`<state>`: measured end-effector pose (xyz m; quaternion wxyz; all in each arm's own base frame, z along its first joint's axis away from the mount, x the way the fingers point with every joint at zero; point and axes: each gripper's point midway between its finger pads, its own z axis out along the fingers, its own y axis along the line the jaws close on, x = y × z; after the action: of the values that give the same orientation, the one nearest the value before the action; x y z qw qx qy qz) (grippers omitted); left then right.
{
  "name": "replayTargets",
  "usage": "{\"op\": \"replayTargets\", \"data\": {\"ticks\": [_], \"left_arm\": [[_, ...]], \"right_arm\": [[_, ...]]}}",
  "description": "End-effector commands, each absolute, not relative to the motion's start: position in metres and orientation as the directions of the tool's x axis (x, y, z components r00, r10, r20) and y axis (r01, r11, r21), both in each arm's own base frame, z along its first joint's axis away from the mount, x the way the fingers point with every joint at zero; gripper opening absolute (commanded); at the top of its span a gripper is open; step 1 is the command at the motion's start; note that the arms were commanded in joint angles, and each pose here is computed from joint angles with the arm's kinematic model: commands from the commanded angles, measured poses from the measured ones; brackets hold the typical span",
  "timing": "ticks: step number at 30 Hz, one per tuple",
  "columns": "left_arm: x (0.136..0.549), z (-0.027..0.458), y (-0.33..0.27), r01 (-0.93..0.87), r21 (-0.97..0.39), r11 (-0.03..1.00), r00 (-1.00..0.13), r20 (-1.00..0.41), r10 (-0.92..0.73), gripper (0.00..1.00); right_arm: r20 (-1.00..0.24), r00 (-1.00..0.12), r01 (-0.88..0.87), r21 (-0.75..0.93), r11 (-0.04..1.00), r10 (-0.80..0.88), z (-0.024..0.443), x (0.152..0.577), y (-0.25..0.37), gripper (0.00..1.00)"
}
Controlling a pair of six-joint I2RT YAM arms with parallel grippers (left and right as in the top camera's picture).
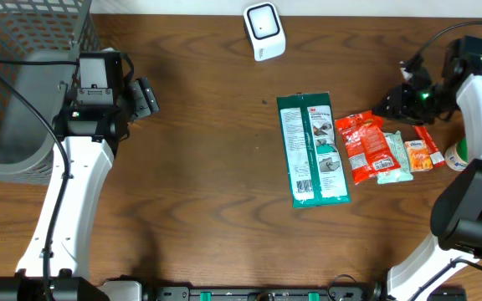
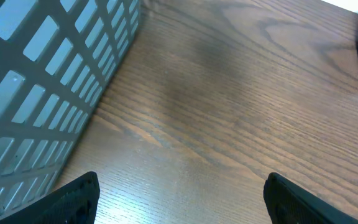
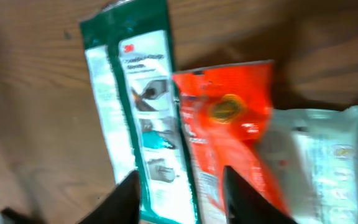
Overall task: Scan the item barcode
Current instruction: 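Carry the red bag right and set it beside the wipes pack, then move the right gripper left to the green glove pack edge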
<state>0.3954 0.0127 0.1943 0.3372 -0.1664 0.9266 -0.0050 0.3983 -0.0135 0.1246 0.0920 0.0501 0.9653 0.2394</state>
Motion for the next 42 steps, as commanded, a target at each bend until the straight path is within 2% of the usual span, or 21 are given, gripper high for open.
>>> {"op": "replayTargets", "data": {"ticks": [1, 8, 15, 20, 23, 25, 29, 34, 39, 42], "left_arm": [[0.396, 0.190, 0.016, -0.316, -0.112, 0.942, -0.721, -0.617, -0.316, 0.85], [0.396, 0.190, 0.016, -0.316, -0.112, 0.942, -0.721, -0.617, -0.316, 0.85], [0.396, 0.189, 0.016, -0.317, -0.112, 0.942, -0.721, -0.616, -0.316, 0.85], [0.396, 0.190, 0.016, -0.316, -0.112, 0.942, -0.721, -0.617, -0.316, 0.85], [0.396, 0.189, 0.016, -0.317, -0.112, 0.942, -0.721, -0.616, -0.316, 0.85], [0.396, 0.189, 0.016, -0.317, -0.112, 0.942, -0.721, -0.616, -0.316, 0.85], [0.396, 0.189, 0.016, -0.317, -0.112, 0.942, -0.721, -0.616, -0.316, 0.85], [0.396, 0.190, 0.016, -0.316, -0.112, 0.942, -0.721, -0.617, -0.316, 0.85], [0.397, 0.190, 0.014, -0.312, -0.119, 0.943, -0.721, -0.617, -0.316, 0.85], [0.395, 0.188, 0.005, -0.283, -0.154, 0.947, -0.737, -0.597, -0.317, 0.85]], "right_arm": [[-0.127, -0.987, 0.020, 0.495, 0.869, 0.095, 0.112, 0.392, 0.013, 0.29], [-0.125, -0.992, -0.047, 0.428, 0.902, 0.007, 0.064, 0.384, 0.043, 0.28], [-0.098, -0.995, 0.017, 0.195, 0.981, 0.037, 0.017, 0.372, 0.024, 0.25], [-0.092, -0.994, 0.071, -0.062, 0.996, 0.065, 0.012, 0.367, -0.023, 0.22], [-0.110, -0.989, 0.111, -0.144, 0.983, 0.095, 0.015, 0.370, -0.041, 0.22], [-0.118, -0.988, 0.113, -0.131, 0.985, 0.097, 0.018, 0.373, -0.040, 0.23], [-0.126, -0.992, -0.003, 0.161, 0.987, 0.017, 0.029, 0.382, 0.016, 0.31], [-0.161, -0.986, -0.102, 0.417, 0.903, -0.037, 0.047, 0.385, 0.068, 0.43], [-0.152, -0.988, -0.103, 0.449, 0.888, -0.037, 0.049, 0.382, 0.074, 0.57], [-0.135, -0.990, -0.095, 0.448, 0.889, -0.038, 0.048, 0.378, 0.074, 0.59]]}}
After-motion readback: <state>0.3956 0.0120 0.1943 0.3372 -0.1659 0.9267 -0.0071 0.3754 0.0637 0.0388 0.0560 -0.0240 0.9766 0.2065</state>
